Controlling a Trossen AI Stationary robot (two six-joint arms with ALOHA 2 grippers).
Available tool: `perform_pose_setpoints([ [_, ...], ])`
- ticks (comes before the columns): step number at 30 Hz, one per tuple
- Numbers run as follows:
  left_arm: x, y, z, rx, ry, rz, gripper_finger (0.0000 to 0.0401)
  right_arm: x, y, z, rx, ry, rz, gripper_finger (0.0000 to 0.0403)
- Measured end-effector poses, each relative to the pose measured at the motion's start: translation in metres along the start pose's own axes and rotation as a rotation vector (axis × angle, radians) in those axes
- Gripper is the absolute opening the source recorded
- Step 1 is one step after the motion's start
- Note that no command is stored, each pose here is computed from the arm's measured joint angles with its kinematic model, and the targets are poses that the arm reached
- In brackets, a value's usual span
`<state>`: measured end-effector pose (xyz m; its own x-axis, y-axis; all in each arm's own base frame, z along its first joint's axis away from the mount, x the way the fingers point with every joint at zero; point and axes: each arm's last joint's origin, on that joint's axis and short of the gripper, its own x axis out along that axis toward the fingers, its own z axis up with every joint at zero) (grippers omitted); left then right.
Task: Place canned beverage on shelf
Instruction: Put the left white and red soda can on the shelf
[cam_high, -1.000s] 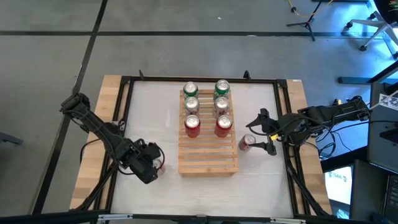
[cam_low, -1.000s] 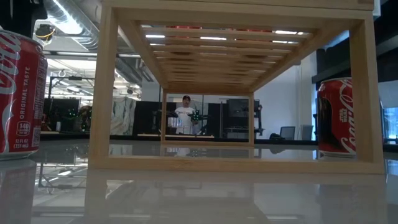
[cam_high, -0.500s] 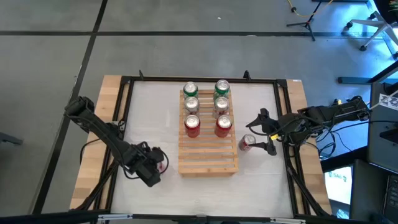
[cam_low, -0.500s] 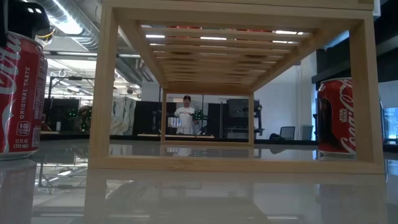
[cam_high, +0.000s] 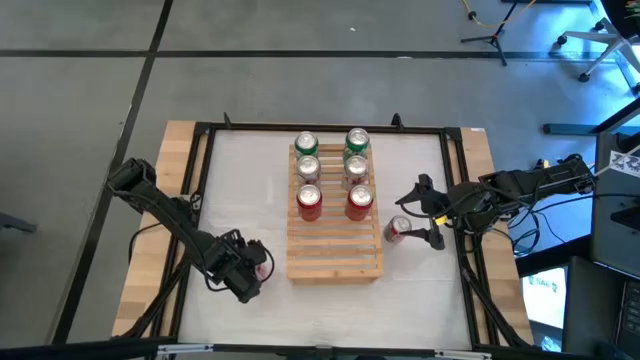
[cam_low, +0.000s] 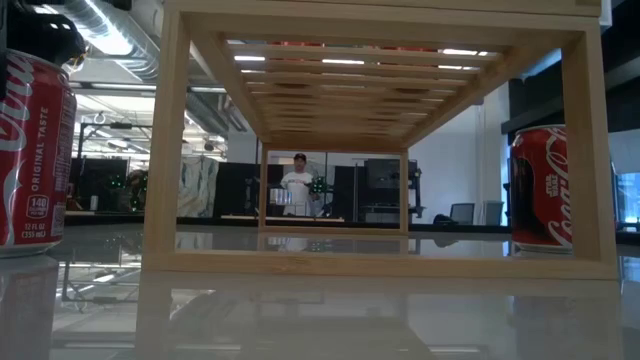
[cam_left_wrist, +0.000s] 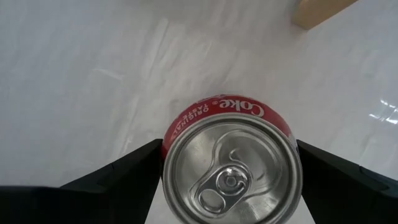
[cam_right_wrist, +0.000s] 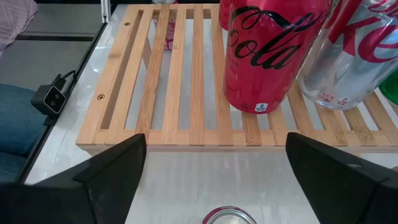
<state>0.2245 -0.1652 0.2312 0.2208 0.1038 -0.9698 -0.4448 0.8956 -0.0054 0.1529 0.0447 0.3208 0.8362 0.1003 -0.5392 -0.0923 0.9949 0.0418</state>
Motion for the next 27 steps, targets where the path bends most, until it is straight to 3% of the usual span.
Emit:
perform_pose_setpoints([
  [10,0.000,0.002,0.004,0.002,0.004,0.000,0.0283,0.000,0.000,0.000,0.000,0.000,0.000,0.0380],
  [21,-0.001,0.004,0.005,-0.008,0.054,-0.029,0.0282,0.000,0.000,0.000,-0.001,0.000,0.000,0.0380],
  [27,-0.016,0.004,0.010,-0.001,0.046,-0.072,0.0282,0.000,0.000,0.000,0.000,0.001,0.000,0.0380],
])
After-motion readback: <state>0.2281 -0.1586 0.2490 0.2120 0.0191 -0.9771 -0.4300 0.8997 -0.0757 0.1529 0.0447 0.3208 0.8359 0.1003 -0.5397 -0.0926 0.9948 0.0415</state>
